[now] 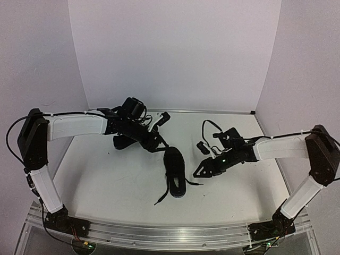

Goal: Tie the shoes

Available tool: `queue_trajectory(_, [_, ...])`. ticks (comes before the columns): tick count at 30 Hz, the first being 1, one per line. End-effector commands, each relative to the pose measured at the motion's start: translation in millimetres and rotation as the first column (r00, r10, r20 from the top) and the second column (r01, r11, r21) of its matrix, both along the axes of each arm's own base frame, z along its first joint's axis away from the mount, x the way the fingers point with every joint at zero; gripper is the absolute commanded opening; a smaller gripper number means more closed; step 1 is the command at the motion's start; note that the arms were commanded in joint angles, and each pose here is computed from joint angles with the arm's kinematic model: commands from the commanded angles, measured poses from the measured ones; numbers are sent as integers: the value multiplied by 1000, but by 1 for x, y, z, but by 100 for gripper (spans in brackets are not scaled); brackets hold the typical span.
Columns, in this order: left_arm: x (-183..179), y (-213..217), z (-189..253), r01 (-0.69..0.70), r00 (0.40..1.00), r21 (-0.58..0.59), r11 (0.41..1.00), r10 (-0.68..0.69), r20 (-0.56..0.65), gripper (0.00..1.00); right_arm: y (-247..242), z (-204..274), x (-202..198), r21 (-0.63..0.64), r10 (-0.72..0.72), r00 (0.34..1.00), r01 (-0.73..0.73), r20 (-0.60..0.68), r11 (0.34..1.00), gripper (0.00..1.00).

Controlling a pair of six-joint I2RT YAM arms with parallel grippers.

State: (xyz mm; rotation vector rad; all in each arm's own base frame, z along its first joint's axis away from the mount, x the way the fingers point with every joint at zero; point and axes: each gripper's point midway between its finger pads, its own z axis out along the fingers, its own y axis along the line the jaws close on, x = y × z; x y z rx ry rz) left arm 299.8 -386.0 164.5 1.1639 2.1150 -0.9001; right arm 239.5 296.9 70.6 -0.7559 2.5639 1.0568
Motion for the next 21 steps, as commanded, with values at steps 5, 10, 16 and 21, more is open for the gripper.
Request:
queue_trajectory(5, [4,-9,-9,91,996,-88,992,-92,-12,55,36,-13,2,-17,149,985,-148,89,989,48])
queue_trajectory(10, [8,-13,-27,119,992,-77,990,-121,-20,54,45,-18,5,-5,182,980,-182,87,983,48])
queue_trajectory(16, [8,-20,-41,150,988,-91,984,-154,-31,52,51,-22,7,8,197,977,-198,79,980,47])
queue_trajectory(21, [6,-23,-50,169,983,-98,981,-176,-57,46,51,-23,3,21,205,976,-207,72,978,45])
